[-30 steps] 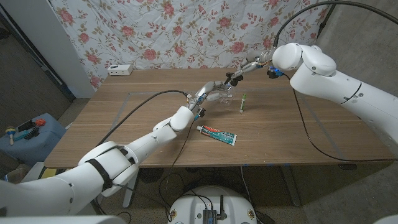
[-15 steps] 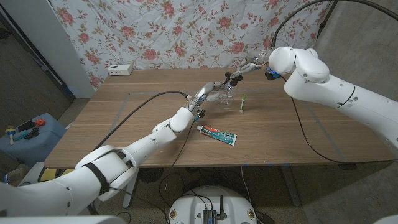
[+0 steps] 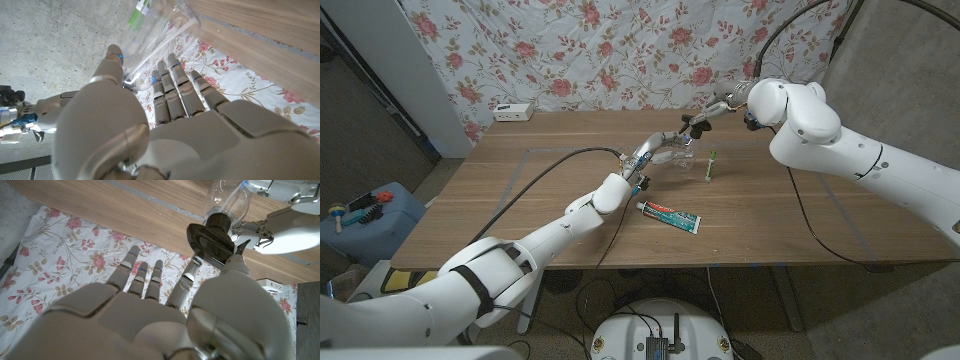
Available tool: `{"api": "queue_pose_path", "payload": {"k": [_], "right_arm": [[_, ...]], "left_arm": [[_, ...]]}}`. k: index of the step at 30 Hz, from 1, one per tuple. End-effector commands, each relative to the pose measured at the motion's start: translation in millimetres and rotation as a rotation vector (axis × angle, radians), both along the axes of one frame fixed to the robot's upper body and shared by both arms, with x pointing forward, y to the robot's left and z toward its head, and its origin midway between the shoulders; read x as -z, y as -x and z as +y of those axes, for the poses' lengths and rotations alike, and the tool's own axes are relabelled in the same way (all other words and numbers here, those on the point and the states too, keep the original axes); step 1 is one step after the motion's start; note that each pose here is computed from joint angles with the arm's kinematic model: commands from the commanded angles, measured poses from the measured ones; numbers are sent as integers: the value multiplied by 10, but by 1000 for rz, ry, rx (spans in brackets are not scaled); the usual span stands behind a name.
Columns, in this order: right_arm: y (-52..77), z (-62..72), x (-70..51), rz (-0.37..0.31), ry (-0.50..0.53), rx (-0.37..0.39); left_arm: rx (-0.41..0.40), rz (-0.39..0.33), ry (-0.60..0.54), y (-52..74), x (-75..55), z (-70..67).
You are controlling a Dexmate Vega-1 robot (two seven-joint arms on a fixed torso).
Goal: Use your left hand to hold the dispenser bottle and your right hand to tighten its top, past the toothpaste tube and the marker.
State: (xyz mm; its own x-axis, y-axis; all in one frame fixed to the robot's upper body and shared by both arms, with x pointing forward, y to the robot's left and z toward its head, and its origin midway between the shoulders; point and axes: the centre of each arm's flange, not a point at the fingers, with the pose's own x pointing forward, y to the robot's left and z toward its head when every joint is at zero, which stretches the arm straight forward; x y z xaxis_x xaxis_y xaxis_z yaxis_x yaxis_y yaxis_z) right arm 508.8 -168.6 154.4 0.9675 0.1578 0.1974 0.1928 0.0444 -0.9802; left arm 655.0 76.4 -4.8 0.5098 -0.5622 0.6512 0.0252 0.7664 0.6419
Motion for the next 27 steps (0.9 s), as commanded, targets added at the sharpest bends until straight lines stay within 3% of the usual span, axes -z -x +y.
{"api": "queue_pose_path", "payload": {"k": [1, 12, 27], "right_arm": [[17, 34, 9, -43, 16, 24], [9, 93, 56, -71, 36, 37], [74, 211, 119, -167, 79, 87]], "left_arm": [[-5, -1, 2, 10, 10, 13], [-7, -1, 6, 16, 15, 19], [-3, -3, 6, 26, 20, 16]]}}
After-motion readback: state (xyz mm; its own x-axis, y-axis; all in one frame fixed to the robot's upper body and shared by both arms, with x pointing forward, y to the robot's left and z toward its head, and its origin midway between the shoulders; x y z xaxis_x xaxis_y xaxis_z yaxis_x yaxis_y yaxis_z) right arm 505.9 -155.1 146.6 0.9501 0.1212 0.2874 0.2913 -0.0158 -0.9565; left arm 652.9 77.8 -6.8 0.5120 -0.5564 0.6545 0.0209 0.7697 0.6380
